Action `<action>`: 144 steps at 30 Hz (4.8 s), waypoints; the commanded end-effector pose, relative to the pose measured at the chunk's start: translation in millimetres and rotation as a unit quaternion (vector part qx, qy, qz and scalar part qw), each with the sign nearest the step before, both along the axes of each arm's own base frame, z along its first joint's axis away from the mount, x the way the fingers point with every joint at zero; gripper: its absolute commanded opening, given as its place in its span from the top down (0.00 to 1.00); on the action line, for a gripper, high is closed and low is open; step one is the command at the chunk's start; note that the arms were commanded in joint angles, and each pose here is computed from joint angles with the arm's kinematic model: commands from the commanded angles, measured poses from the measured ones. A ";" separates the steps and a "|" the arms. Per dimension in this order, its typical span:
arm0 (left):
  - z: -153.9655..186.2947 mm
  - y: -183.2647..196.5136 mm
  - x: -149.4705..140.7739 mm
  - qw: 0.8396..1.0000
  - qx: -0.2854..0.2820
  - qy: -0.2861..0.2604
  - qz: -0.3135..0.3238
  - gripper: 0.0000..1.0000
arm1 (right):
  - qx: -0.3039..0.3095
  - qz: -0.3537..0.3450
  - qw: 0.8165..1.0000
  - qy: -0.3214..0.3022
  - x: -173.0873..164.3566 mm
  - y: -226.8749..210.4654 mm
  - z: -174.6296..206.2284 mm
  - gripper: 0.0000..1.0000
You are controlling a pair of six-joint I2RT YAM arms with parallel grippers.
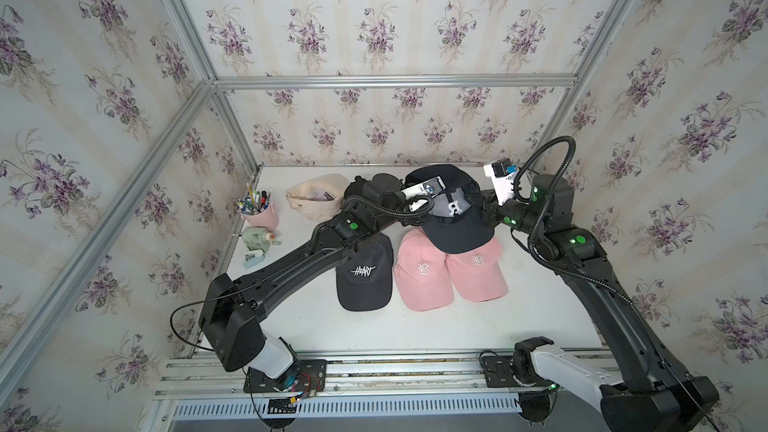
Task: Open the adjustable buckle of the baseball cap
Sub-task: Pick up the baseball cap from the center of the board, then open the adjustable buckle on the baseball cap.
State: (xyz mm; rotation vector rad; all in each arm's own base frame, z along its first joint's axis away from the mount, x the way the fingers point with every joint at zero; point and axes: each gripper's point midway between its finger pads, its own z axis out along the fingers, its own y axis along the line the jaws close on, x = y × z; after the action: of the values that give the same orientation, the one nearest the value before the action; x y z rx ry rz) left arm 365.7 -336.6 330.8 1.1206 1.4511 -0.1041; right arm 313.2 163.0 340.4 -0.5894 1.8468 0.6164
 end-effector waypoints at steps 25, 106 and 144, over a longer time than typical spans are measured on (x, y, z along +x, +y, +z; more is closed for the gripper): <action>43.0 6.9 -26.2 0.999 -0.049 0.015 -0.002 1.00 | 0.012 0.071 0.996 -0.044 -12.2 17.6 -16.6 0.72; 26.7 -26.3 -59.5 0.988 -0.035 0.151 0.017 0.76 | 0.045 0.020 0.963 -0.264 -34.3 34.4 43.6 1.00; 79.3 -67.6 -66.9 0.963 -0.103 0.220 -0.114 0.49 | 0.008 0.029 0.971 -0.236 -29.1 37.9 30.5 1.00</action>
State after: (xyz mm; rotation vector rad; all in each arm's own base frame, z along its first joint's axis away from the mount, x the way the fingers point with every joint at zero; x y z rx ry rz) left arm 301.3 -400.2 407.4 1.1361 1.6470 -0.6275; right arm 287.5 199.8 365.2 -0.6967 1.4105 0.4832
